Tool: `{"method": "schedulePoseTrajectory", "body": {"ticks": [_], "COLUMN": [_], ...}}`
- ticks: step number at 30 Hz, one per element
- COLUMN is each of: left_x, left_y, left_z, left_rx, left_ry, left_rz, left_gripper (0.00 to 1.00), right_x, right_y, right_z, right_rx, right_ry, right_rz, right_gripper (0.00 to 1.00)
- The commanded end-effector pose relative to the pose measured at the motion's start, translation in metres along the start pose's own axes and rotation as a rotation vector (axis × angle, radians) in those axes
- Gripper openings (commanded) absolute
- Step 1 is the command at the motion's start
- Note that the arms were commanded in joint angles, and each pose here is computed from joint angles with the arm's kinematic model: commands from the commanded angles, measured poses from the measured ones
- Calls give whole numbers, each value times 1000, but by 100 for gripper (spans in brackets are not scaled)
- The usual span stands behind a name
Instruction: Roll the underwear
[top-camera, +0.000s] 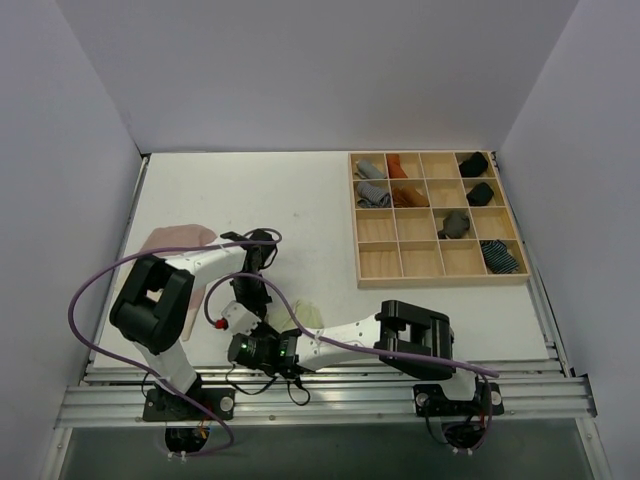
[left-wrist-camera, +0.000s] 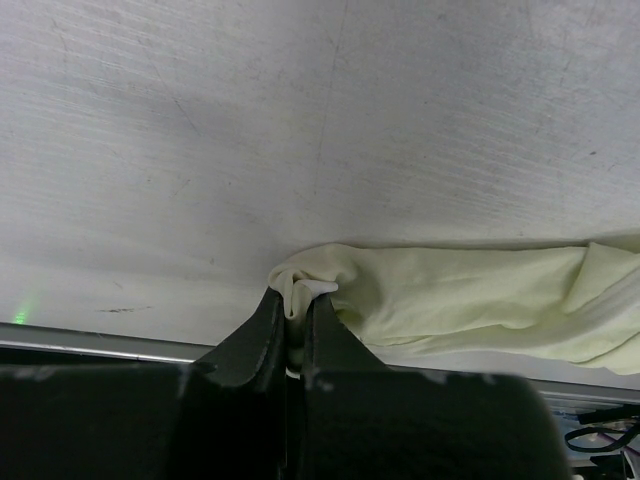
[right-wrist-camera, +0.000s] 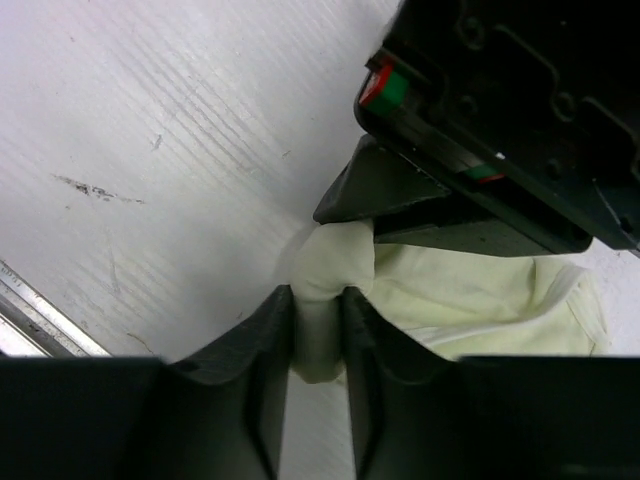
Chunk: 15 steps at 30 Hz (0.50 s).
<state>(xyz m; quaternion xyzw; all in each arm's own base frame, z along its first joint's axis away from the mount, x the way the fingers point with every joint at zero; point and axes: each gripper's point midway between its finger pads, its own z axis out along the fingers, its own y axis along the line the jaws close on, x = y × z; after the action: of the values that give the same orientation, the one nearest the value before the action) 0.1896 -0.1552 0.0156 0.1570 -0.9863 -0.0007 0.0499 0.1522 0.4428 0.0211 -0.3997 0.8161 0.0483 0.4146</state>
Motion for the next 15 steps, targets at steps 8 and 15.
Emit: {"method": "schedulePoseTrajectory", "body": {"ticks": [8,15], "left_x": [-3,-26], "left_y": [8,28], "left_z": [-14,-43], "left_rx": [26,97], "left_ry": [22,-74], "left_rz": [-99,-205], "left_gripper": [22,42], "right_x": [61,106], "right_y": [-8,5], "right_z": [0,-9], "right_rx": [6,-132], "right_ry": [127,174], "right_rz": [210,492], "right_gripper": [1,0]}}
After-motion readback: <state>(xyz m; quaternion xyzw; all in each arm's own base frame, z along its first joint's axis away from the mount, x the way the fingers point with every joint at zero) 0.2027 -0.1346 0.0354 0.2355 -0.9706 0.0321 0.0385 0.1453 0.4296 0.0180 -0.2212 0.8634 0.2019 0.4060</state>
